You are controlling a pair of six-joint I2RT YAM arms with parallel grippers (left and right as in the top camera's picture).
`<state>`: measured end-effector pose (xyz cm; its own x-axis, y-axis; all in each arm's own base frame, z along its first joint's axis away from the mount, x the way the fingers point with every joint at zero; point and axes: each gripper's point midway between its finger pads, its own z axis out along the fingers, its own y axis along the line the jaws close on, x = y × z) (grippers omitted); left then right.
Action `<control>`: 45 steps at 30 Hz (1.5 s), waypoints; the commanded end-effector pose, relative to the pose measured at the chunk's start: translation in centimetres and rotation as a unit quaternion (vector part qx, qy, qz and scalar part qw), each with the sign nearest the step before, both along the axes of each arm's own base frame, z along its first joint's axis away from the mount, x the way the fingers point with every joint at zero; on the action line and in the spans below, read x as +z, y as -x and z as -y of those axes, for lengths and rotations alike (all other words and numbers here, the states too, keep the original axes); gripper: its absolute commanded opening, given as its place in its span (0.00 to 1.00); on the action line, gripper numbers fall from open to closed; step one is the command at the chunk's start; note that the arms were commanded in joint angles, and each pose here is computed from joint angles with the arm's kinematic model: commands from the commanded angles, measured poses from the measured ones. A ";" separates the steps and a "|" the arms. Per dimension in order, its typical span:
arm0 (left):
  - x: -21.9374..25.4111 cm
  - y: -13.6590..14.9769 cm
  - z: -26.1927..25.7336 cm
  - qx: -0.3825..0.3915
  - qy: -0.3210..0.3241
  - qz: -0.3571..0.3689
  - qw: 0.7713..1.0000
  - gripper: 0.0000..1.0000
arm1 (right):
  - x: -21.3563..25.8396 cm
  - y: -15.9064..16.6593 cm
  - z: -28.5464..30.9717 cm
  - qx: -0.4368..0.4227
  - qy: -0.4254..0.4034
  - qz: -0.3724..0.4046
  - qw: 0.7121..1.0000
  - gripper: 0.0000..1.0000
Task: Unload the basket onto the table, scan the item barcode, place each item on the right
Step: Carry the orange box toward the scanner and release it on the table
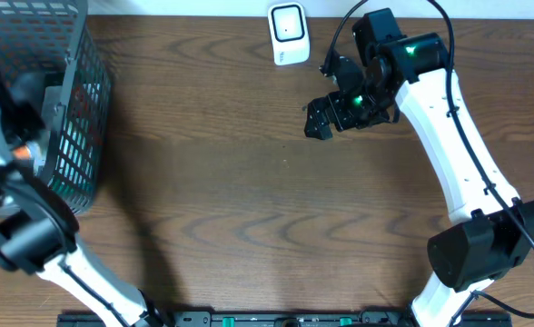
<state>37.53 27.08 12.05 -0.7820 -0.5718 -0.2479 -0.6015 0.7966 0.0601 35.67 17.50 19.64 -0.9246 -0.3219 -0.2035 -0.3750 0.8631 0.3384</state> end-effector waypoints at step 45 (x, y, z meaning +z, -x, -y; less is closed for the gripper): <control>-6.3 0.9 64.1 -0.549 0.270 0.070 0.788 0.78 | 2.5 -4.0 20.7 -0.273 -0.078 0.021 0.959 0.99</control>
